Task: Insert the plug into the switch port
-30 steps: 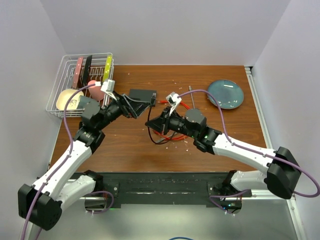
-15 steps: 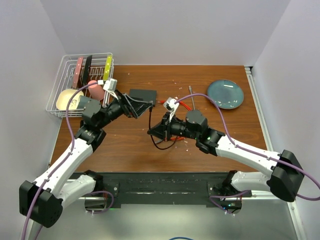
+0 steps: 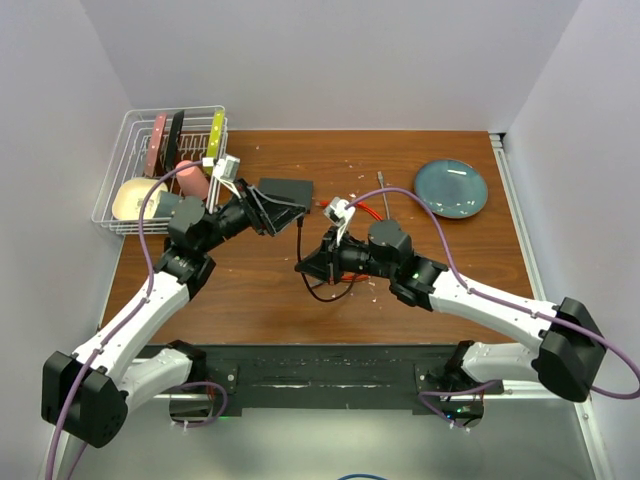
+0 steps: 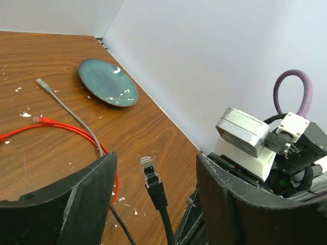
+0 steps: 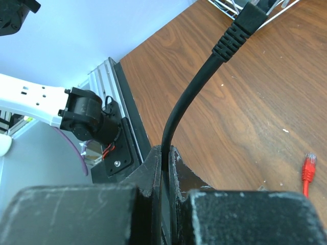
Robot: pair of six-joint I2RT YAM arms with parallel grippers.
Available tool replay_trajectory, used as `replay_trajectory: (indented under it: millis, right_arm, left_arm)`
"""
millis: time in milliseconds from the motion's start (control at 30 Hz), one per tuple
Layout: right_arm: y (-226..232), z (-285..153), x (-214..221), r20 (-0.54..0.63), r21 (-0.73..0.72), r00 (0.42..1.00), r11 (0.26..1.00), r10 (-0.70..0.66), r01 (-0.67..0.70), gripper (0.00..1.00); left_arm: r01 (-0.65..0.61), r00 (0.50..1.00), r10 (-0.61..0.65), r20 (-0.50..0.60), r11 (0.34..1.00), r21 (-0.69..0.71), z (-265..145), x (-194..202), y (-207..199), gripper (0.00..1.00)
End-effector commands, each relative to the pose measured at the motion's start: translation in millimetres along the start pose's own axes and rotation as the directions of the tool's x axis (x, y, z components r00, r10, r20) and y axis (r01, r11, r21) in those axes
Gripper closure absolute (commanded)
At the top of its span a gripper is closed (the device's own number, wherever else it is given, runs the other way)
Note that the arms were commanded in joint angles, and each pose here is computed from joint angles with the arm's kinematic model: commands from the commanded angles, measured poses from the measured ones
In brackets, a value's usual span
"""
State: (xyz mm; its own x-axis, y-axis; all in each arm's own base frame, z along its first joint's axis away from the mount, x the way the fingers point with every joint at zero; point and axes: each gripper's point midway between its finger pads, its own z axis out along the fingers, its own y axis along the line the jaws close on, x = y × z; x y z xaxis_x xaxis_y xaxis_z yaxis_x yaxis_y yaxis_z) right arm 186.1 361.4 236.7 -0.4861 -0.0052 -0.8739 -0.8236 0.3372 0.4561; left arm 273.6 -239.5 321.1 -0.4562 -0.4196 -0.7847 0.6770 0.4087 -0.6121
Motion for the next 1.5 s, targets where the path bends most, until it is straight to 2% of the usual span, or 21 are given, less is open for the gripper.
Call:
replay_trajectory:
  millis: [0, 133, 333, 500, 867, 967, 1000, 1100, 1167, 1267, 1300, 1367, 1400, 1467]
  right_arm:
    - [12, 3, -18, 0.037, -0.047, 0.999, 0.999, -0.025, 0.027, 1.0]
    - [15, 3, -21, 0.043, -0.05, 0.999, 0.998, -0.027, 0.029, 1.0]
    - [12, 3, -29, 0.067, -0.01, 0.998, 1.0, -0.01, 0.011, 1.0]
    - [-1, 2, -40, 0.102, 0.084, 0.995, 0.996, 0.012, -0.021, 1.0]
    - [2, 12, -37, 0.074, 0.079, 0.997, 0.996, 0.025, -0.03, 1.0]
    - [2, 14, -31, 0.052, 0.081, 0.998, 0.996, 0.017, -0.022, 1.0]
    - [1, 15, -28, 0.046, 0.086, 0.999, 0.996, 0.016, -0.02, 1.0]
    - [0, 14, -27, 0.044, 0.09, 0.999, 0.996, 0.012, -0.016, 1.0]
    - [-2, 12, -28, 0.054, 0.105, 0.998, 0.994, 0.009, -0.015, 1.0]
    - [0, 6, -36, 0.081, 0.109, 0.997, 0.994, -0.005, -0.004, 0.86]
    - [3, 4, -40, 0.094, 0.101, 0.995, 0.995, -0.015, 0.006, 0.65]
    - [12, -4, -52, 0.132, 0.08, 0.991, 0.997, -0.028, 0.017, 0.5]
    - [14, -6, -54, 0.142, 0.079, 0.989, 0.997, -0.037, 0.026, 0.39]
    - [21, -15, -66, 0.178, 0.068, 0.982, 0.997, -0.058, 0.046, 0.31]
  left_arm:
    - [-0.032, 0.999, 0.03, 0.027, 0.996, 0.079, 2, -14, -21, 0.34]
    - [-0.025, 1.0, 0.024, 0.014, 0.997, 0.072, 4, -12, -17, 0.35]
    - [-0.029, 1.0, 0.029, -0.003, 1.0, -0.011, 6, -8, 1, 0.37]
    - [-0.036, 0.999, 0.036, -0.023, 0.999, -0.015, 8, -4, 4, 0.43]
    - [-0.028, 0.998, 0.031, -0.056, 0.998, 0.05, 13, 5, -4, 0.59]
    - [-0.032, 0.998, 0.035, -0.047, 0.997, 0.064, 12, 4, -6, 0.67]
    - [-0.03, 0.999, 0.033, -0.042, 0.997, 0.072, 12, 3, -8, 0.78]
    - [-0.031, 0.998, 0.036, -0.045, 0.995, 0.091, 11, 3, -12, 1.0]
    - [-0.036, 0.998, 0.04, -0.042, 0.995, 0.096, 10, 3, -13, 1.0]
    - [-0.063, 0.998, 0.065, -0.016, 0.992, 0.109, 6, -1, -20, 1.0]
    - [-0.077, 0.997, 0.079, -0.008, 0.99, 0.117, 4, -3, -22, 1.0]
    - [-0.103, 0.995, 0.102, 0.009, 0.986, 0.134, 0, -6, -29, 1.0]
    - [-0.11, 0.994, 0.109, 0.013, 0.984, 0.142, -1, -6, -31, 1.0]
    - [-0.145, 0.989, 0.14, 0.037, 0.973, 0.181, -6, -11, -42, 1.0]
